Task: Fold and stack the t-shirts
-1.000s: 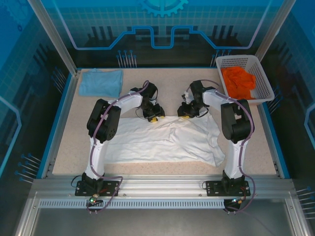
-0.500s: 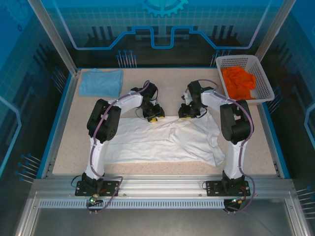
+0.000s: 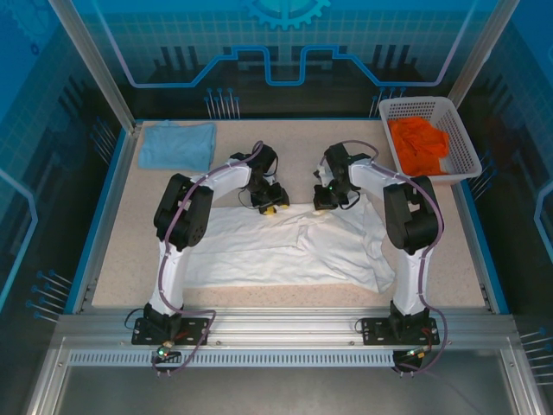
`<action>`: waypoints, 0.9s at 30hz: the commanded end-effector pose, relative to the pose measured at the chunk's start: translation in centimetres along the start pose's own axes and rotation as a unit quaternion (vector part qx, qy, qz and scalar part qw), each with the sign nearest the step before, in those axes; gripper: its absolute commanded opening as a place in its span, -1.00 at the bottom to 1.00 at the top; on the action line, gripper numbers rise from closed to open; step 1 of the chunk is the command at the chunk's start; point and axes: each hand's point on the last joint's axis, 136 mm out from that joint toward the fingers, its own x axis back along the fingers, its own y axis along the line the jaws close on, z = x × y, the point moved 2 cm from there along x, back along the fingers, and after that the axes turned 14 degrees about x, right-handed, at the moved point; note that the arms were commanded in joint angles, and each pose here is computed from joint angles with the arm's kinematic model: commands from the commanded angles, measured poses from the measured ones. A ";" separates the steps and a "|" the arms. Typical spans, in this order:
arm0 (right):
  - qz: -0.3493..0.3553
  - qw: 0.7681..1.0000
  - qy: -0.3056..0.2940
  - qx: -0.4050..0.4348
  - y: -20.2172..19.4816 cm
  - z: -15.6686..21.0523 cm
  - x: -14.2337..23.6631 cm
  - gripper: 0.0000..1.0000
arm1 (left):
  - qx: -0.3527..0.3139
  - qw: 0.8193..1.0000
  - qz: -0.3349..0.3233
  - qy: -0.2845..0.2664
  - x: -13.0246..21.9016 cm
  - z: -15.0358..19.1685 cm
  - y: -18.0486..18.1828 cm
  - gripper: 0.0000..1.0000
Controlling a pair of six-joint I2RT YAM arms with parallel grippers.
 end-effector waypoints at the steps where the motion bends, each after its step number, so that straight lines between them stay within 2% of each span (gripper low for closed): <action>1: -0.012 1.000 -0.023 0.011 1.7 -0.6 2.5 -1.00 | 0.015 0.998 -0.065 0.014 -2.0 0.2 3.1 -0.13; 8: -0.026 0.999 -0.028 0.011 4.3 2.2 4.4 -1.00 | 0.015 0.998 -0.066 0.012 -2.2 0.0 3.1 -0.13; 19: -0.053 0.997 0.047 -0.013 9.3 9.3 2.5 -1.00 | 0.009 0.998 -0.067 0.010 -2.6 -0.3 3.2 -0.13; 22: -0.047 0.996 0.071 -0.013 10.2 10.9 1.9 -0.86 | 0.004 0.998 -0.068 0.009 -2.6 -0.5 3.1 -0.12; 25: -0.051 0.996 0.065 -0.024 10.5 11.7 2.7 -0.38 | 0.002 0.998 -0.065 0.007 -2.4 -0.6 2.8 -0.10; 27: -0.052 0.997 0.043 -0.030 10.4 11.5 4.0 -0.15 | -0.002 0.998 -0.062 0.005 -2.1 -0.6 2.5 -0.08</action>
